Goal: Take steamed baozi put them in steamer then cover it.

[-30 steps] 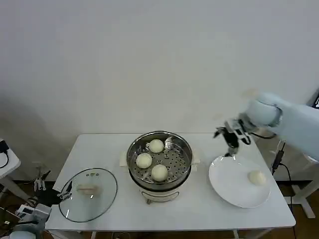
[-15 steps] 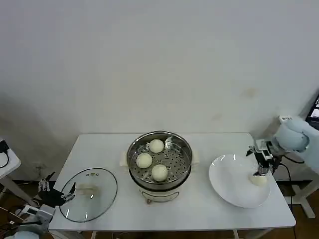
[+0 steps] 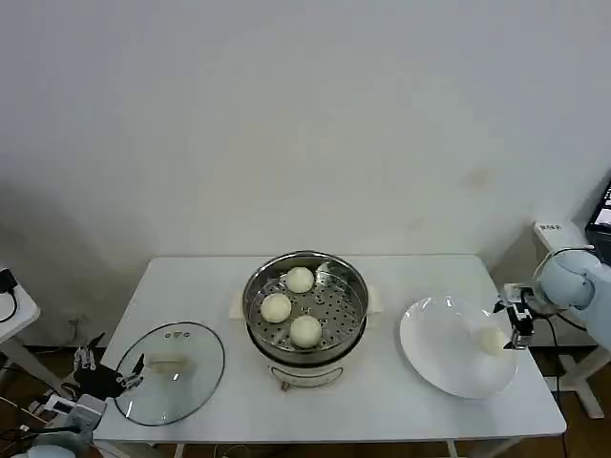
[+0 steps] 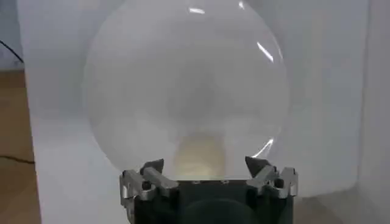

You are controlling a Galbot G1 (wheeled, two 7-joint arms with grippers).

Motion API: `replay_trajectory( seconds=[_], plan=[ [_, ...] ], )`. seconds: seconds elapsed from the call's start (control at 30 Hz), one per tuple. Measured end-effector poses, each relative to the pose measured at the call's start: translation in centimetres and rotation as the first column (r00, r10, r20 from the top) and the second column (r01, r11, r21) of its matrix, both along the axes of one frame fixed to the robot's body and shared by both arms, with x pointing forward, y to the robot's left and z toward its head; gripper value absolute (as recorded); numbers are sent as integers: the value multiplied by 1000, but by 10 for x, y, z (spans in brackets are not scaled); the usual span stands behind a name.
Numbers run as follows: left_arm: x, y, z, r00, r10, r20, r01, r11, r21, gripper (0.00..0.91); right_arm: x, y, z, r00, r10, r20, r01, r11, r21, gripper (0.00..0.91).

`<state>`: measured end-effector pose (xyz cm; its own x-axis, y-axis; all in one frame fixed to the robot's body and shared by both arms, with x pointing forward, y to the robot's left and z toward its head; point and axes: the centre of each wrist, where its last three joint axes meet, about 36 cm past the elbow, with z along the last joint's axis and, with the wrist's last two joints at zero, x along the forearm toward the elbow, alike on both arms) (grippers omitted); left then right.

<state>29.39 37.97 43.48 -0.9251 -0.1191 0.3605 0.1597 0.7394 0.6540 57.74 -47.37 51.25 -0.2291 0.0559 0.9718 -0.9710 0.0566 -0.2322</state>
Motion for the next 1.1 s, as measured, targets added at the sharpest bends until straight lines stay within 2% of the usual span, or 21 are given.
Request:
replay_trajectory(
  seconds=[0.57,0.7,1.0,1.1],
  plan=[
    [0,5,-3,1000,13,-6,-13,1000,1,907,18,-3,-42,998,-49,-24,49,999,-9,907],
    [0,5,-3,1000,15,-5,-15,1000,-1,907,21,-1,-50,998,-55,-32,54,998,-10,856],
    [0,4,-3,1000,15,-6,-15,1000,-4,907,23,2,-55,997,-66,-38,65,998,-13,776],
    [0,4,-3,1000,15,-4,-16,1000,-3,907,23,3,-56,997,-69,-43,69,998,-14,695]
  ],
)
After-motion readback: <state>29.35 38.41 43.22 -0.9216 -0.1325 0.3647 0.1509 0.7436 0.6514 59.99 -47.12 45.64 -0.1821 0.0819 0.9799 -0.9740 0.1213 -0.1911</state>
